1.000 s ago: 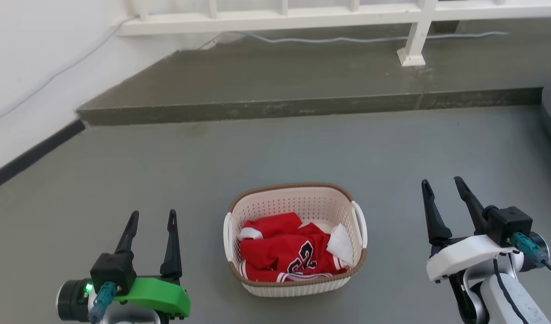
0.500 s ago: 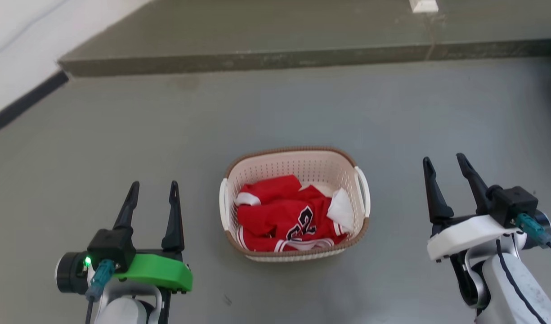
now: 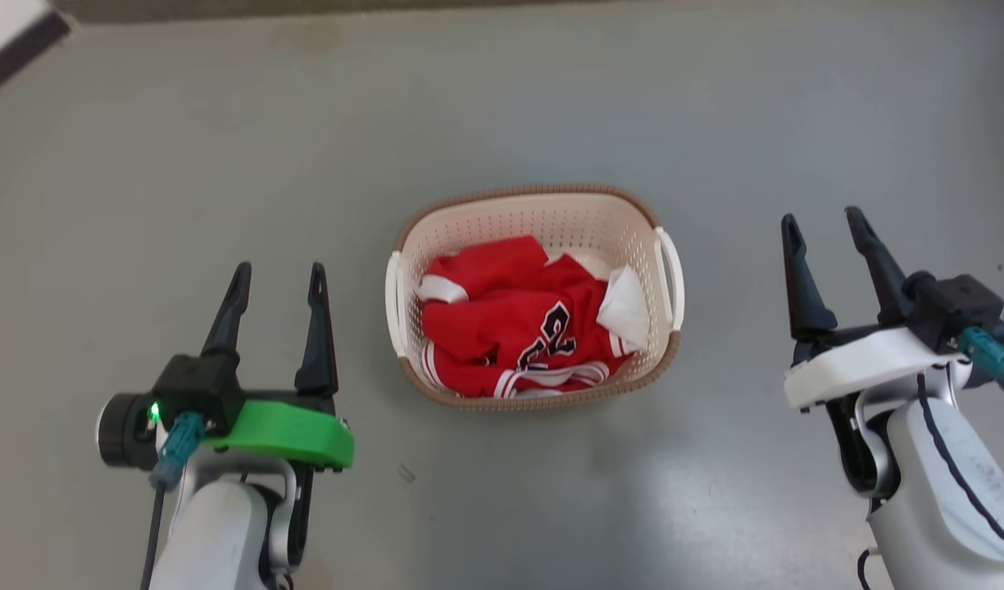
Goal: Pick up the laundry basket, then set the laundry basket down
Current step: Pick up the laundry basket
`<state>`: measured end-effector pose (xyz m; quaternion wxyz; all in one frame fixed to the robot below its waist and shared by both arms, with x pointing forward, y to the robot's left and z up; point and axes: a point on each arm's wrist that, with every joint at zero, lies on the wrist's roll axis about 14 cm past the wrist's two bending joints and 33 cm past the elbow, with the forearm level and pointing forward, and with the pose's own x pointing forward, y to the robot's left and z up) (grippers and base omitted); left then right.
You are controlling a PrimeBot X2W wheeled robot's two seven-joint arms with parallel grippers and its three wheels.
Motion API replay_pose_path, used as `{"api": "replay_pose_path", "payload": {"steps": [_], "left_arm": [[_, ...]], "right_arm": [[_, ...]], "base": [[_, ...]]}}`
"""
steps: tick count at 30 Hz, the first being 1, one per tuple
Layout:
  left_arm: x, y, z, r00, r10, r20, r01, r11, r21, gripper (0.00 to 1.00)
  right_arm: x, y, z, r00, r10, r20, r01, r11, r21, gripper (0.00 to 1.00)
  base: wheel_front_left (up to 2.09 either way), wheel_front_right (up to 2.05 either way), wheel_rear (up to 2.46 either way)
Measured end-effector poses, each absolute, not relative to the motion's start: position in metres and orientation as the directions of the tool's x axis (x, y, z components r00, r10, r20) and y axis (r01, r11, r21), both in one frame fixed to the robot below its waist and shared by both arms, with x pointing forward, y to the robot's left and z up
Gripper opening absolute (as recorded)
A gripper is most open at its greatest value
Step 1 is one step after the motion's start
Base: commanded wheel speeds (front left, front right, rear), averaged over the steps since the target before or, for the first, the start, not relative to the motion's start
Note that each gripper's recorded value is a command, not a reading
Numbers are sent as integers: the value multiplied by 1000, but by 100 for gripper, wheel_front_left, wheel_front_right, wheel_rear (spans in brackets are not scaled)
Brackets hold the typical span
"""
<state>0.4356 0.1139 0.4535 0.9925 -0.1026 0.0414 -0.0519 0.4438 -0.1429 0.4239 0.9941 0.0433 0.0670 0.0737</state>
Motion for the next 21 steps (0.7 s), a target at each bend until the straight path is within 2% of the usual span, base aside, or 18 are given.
{"api": "replay_pose_path", "payload": {"steps": [21], "left_arm": [[504, 93, 381, 962, -194, -195, 136, 952, -276, 100]], "right_arm": [[508, -148, 355, 966, 146, -215, -123, 986, 116, 100]], "base": [[0, 0, 0]]}}
